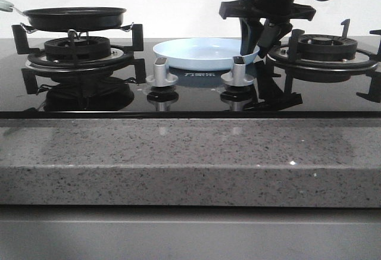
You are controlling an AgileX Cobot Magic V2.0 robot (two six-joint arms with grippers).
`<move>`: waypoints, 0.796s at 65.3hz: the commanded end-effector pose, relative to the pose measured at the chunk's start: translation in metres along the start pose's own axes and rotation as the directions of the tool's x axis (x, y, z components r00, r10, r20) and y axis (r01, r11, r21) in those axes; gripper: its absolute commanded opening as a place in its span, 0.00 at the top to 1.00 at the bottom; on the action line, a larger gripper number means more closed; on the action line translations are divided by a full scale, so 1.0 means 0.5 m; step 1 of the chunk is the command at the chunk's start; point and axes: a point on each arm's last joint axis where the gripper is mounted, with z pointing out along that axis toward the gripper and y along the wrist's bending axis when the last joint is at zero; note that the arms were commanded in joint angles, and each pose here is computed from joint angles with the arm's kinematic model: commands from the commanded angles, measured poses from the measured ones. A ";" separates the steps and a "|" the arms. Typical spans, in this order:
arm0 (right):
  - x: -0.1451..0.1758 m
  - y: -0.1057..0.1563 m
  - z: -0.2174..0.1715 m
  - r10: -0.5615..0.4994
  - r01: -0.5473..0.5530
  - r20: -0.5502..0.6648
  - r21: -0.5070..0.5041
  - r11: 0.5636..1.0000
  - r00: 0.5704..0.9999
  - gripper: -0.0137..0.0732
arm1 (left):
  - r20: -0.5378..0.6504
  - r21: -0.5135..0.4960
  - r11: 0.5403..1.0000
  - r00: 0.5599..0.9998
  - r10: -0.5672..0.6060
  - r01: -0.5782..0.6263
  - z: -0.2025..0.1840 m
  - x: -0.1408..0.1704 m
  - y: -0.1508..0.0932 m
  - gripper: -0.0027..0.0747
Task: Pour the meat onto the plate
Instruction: 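Move the right gripper down to the rim of the light blue plate, then grasp the plate rim with the right gripper and lift it toward the pan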
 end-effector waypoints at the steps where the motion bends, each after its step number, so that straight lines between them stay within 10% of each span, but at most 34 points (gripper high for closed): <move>1: -0.017 0.004 -0.068 -0.013 0.013 0.072 -0.009 1.000 0.997 0.56 | 0.094 0.015 1.000 0.995 -0.014 0.013 -0.005 -0.028 -0.004 0.23; 21: -0.016 0.004 -0.068 -0.013 0.013 0.071 -0.009 1.000 0.997 0.90 | 0.094 0.015 1.000 0.995 -0.014 0.013 -0.005 -0.028 -0.004 0.23; 52: -0.049 0.022 -0.149 0.098 -0.063 0.230 -0.155 0.986 0.968 0.91 | 0.094 0.015 1.000 0.995 -0.014 0.013 -0.005 -0.028 -0.004 0.23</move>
